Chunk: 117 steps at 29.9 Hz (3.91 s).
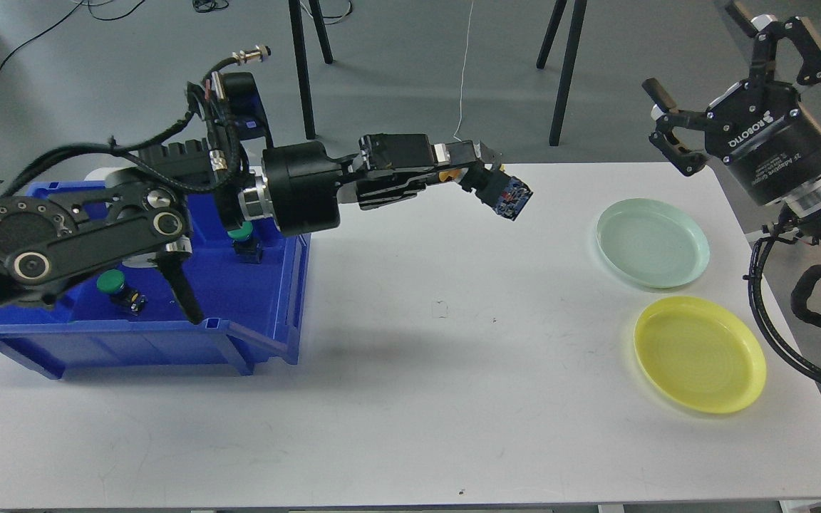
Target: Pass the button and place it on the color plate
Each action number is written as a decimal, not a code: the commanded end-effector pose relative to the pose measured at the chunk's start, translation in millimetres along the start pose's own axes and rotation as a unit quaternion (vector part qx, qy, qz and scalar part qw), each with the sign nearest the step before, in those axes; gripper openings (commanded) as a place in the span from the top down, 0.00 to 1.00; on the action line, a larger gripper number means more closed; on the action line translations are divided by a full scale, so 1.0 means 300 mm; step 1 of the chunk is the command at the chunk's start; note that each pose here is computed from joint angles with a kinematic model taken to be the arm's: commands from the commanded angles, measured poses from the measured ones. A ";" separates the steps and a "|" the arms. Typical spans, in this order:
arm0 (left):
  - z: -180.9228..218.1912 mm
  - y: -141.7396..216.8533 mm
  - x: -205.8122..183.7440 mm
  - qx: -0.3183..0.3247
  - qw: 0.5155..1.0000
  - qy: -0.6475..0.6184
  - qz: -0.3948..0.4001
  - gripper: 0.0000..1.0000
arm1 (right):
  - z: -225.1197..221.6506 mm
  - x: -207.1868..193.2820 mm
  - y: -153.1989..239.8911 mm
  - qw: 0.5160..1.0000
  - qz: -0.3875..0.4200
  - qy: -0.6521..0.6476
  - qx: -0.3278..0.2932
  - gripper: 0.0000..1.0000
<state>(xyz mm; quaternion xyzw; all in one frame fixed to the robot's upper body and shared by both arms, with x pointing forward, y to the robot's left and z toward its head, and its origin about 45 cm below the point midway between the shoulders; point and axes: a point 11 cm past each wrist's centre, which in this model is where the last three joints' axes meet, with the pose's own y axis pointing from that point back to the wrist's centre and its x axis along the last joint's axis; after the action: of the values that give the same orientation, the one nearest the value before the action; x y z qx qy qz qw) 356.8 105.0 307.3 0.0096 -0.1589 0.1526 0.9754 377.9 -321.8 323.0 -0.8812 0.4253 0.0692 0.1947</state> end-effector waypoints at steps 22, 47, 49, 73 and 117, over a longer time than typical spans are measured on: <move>-0.093 -0.037 0.015 -0.069 0.983 0.134 0.108 0.83 | 0.145 -0.192 -0.026 0.982 -0.129 0.132 -0.045 0.01; -0.097 -0.031 0.028 -0.070 0.982 0.147 0.094 0.83 | 0.191 -0.263 -0.118 0.963 -0.172 0.200 -0.062 0.05; -0.097 -0.030 0.030 -0.071 0.981 0.150 0.096 0.83 | 0.191 -0.268 -0.127 0.960 -0.177 0.209 -0.064 0.05; -0.103 -0.020 0.045 -0.077 0.977 0.175 0.098 0.82 | 0.199 -0.289 -0.152 0.954 -0.187 0.225 -0.069 0.34; -0.099 -0.039 0.032 -0.090 0.973 0.189 0.096 0.23 | 0.230 -0.294 -0.151 0.951 -0.176 0.244 -0.069 1.00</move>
<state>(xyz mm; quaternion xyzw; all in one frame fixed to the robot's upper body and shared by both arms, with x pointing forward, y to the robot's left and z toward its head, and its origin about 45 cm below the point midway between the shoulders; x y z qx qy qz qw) 377.9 98.7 282.4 -0.1226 0.0153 0.2294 0.9655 360.8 -203.2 297.7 -0.9435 0.2912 -0.1548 0.0335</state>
